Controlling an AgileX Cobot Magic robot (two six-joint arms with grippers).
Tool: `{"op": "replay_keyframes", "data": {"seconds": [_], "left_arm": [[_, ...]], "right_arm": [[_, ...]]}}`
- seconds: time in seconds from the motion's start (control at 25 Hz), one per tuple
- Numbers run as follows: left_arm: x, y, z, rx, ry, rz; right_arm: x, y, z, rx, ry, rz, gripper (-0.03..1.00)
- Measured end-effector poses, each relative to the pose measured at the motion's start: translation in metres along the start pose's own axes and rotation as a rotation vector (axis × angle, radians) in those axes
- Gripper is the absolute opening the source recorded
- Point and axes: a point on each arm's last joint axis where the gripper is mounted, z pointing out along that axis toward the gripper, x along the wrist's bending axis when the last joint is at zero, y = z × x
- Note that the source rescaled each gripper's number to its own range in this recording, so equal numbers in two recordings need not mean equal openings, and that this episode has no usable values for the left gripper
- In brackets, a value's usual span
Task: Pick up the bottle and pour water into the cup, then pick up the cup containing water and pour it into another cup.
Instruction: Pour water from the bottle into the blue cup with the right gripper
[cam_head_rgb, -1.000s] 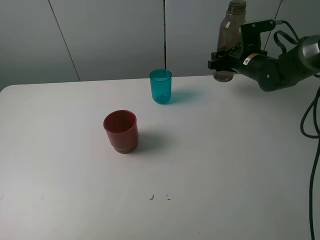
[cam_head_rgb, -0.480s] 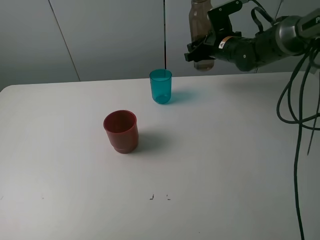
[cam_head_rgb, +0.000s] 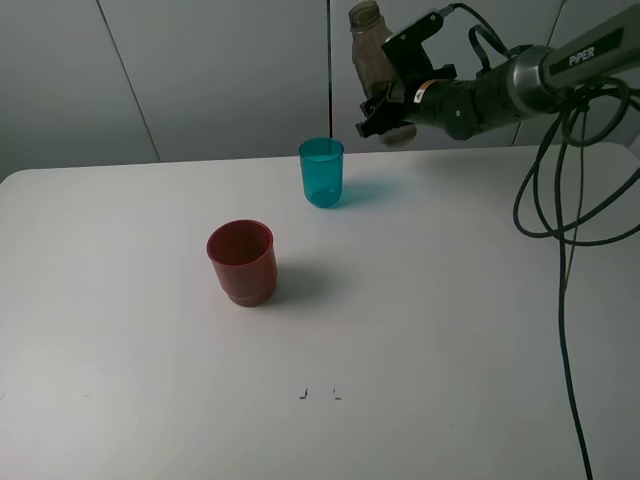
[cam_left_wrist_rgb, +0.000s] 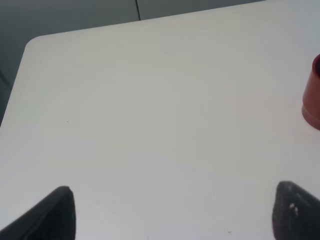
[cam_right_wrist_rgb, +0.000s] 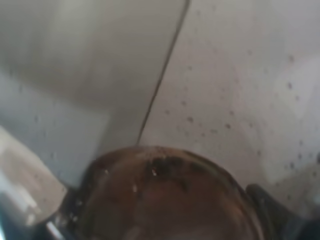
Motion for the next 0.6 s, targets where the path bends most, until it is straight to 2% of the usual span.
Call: {"op": "replay_keyframes", "data": {"seconds": [0.32,0.6], "left_arm": [[0.0000,0.0000,0.0000,0.000,0.000,0.000],[0.0000,0.0000,0.0000,0.000,0.000,0.000]], "right_arm": [[0.0005,0.0012,0.0103,-0.020,-0.004,-0.292,0.01],[0.0004,0.0017,0.0111,-0.034,-0.015,-0.488,0.01]]}}
